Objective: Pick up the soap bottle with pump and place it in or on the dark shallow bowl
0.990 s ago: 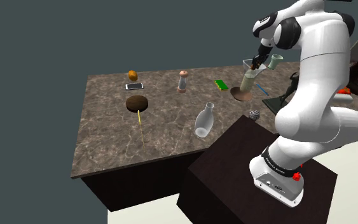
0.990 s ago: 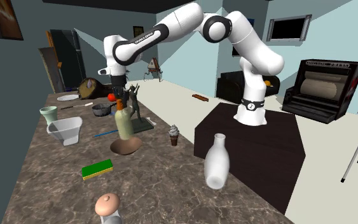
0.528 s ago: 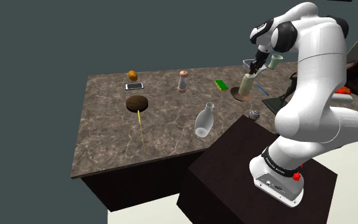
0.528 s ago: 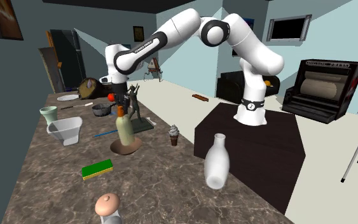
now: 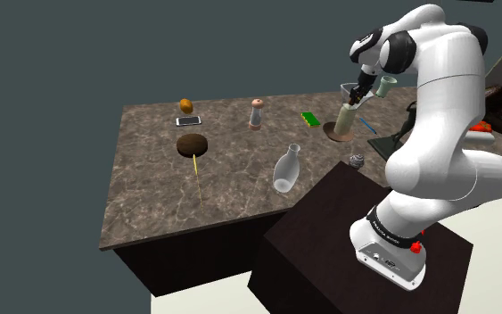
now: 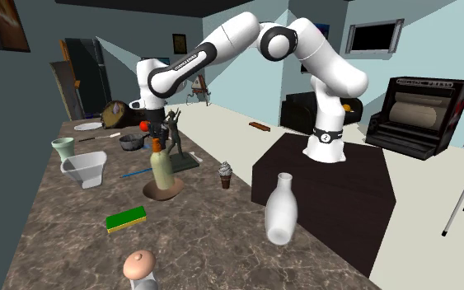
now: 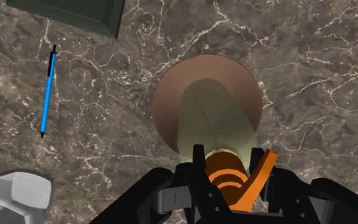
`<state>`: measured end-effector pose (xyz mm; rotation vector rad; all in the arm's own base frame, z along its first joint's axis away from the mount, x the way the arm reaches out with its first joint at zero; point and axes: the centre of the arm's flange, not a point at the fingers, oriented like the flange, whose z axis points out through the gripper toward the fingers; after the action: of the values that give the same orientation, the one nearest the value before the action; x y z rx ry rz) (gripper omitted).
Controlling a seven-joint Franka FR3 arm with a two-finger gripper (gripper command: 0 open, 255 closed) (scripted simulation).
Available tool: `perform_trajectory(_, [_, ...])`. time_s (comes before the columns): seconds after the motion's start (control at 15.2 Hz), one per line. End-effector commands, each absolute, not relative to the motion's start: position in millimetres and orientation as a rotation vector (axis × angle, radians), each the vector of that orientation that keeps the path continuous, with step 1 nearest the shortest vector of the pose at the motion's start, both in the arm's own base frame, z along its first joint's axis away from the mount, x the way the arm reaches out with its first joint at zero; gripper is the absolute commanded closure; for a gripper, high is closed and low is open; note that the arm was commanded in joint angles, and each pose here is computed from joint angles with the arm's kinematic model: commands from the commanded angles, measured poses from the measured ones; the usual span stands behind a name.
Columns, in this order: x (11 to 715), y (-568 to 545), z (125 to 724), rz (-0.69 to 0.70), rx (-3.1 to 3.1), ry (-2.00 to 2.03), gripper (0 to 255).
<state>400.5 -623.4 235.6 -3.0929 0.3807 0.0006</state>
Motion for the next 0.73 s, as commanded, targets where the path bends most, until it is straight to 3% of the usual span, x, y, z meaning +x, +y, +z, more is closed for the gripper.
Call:
perform_trajectory(0.0, [400.6,-623.5,235.9,0.000,-3.093,0.381,0])
perform_trajectory(0.33, [400.5,-623.5,235.9,0.000,-3.093,0.381,0])
perform_trajectory(0.66, [400.4,-624.7,285.9,0.000,-3.093,0.381,0])
